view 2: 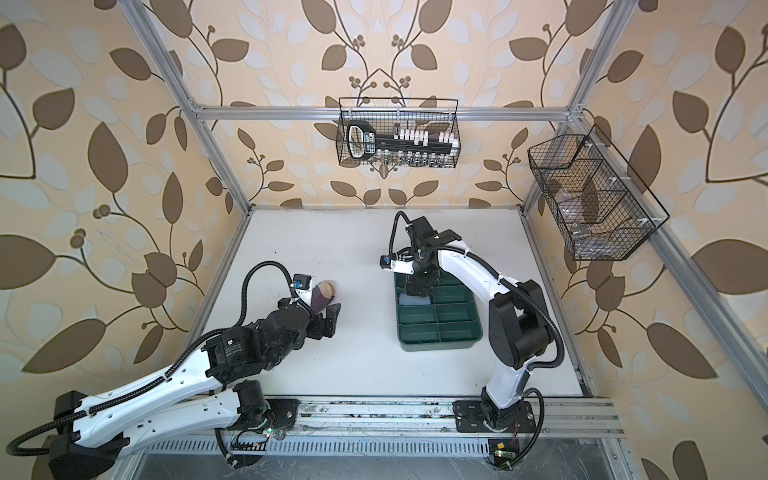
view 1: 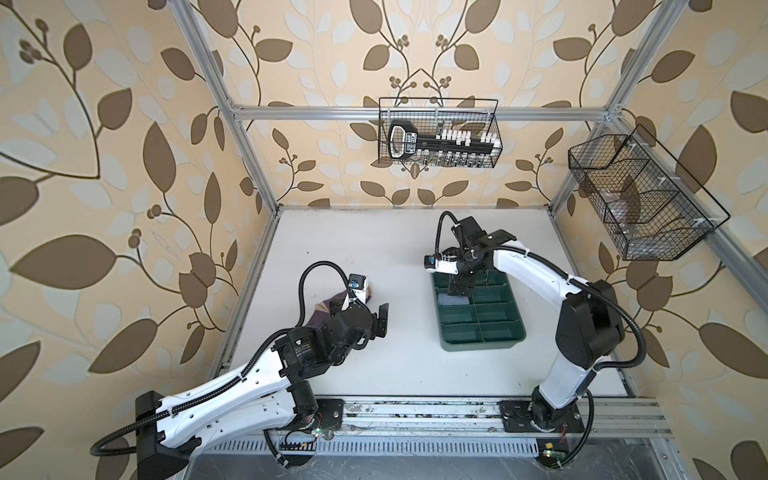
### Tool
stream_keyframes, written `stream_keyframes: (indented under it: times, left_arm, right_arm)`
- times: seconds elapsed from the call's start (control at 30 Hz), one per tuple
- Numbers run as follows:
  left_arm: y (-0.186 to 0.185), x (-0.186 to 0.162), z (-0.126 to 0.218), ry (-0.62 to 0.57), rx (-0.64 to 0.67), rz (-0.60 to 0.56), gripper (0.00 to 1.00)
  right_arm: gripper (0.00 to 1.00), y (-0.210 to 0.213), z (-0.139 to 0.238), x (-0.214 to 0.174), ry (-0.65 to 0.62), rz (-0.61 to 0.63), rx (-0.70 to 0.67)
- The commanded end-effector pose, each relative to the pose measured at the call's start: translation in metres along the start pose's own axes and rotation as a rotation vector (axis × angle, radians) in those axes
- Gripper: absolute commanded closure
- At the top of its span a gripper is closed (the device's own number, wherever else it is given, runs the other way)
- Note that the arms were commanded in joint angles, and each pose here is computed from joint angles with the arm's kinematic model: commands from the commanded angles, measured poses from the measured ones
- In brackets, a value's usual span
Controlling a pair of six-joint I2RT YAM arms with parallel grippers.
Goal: Roll the socks
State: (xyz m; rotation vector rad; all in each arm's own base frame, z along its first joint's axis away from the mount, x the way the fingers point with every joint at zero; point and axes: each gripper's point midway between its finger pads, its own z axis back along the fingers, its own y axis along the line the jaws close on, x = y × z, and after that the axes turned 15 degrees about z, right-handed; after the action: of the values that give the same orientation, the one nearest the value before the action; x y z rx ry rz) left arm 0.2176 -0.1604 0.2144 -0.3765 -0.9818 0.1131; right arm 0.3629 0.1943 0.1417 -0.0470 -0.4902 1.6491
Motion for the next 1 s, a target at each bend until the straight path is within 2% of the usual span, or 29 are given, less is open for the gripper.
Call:
stream_keyframes:
  times: [0.0, 0.07, 0.1, 0.13, 0.17, 0.27, 0.33, 0.37, 0.43, 0.5, 0.57, 0.63, 0.73, 0.77, 0.97]
  left_arm:
    - [0.013, 0.032, 0.017, -0.131, 0.045, 0.092, 0.01]
    - [0.023, 0.047, 0.028, -0.202, 0.068, 0.154, 0.01]
    - [0.025, 0.054, 0.034, -0.226, 0.063, 0.180, 0.01]
    - [0.030, 0.059, 0.041, -0.243, 0.066, 0.234, 0.01]
    - [0.040, 0.062, 0.049, -0.255, 0.088, 0.284, 0.01]
    - [0.051, 0.070, 0.066, -0.296, 0.063, 0.376, 0.01]
    - [0.053, 0.071, 0.071, -0.298, 0.032, 0.393, 0.01]
    - [0.055, 0.071, 0.074, -0.297, 0.027, 0.401, 0.01]
    - [0.058, 0.069, 0.077, -0.281, 0.026, 0.397, 0.01]
    - [0.061, 0.065, 0.080, -0.251, 0.041, 0.378, 0.01]
    - [0.064, 0.062, 0.081, -0.223, 0.067, 0.355, 0.01]
    - [0.068, 0.059, 0.082, -0.204, 0.096, 0.340, 0.01]
    - [0.072, 0.056, 0.082, -0.180, 0.134, 0.331, 0.01]
    - [0.073, 0.054, 0.081, -0.174, 0.148, 0.333, 0.01]
    - [0.068, 0.045, 0.069, -0.104, 0.251, 0.342, 0.04]
  right_arm:
    - [0.00, -0.055, 0.084, 0.027, -0.189, -0.185, -0.315]
    - [0.00, -0.096, 0.146, 0.025, -0.282, -0.456, -0.583]
    - [0.00, -0.106, 0.174, 0.025, -0.345, -0.565, -0.673]
    - [0.00, -0.110, 0.203, 0.024, -0.452, -0.710, -0.728]
    - [0.00, -0.105, 0.222, 0.025, -0.568, -0.814, -0.723]
    - [0.00, -0.072, 0.234, 0.040, -0.940, -0.935, -0.556]
    - [0.00, -0.050, 0.236, 0.043, -1.148, -0.977, -0.520]
    - [0.00, -0.037, 0.237, 0.040, -1.229, -0.984, -0.523]
    - [0.00, -0.019, 0.242, 0.027, -1.306, -1.016, -0.583]
    - [0.00, -0.008, 0.242, 0.014, -1.281, -1.059, -0.620]
    - [0.00, 0.001, 0.238, 0.020, -1.202, -0.998, -0.589]
    - [0.08, 0.007, 0.229, 0.024, -1.117, -0.965, -0.545]
    - [0.16, 0.014, 0.203, 0.020, -0.967, -1.015, -0.482]
    - [0.21, 0.018, 0.190, 0.020, -0.897, -1.031, -0.464]
    - [0.31, 0.043, 0.117, 0.028, -0.437, -1.049, -0.470]
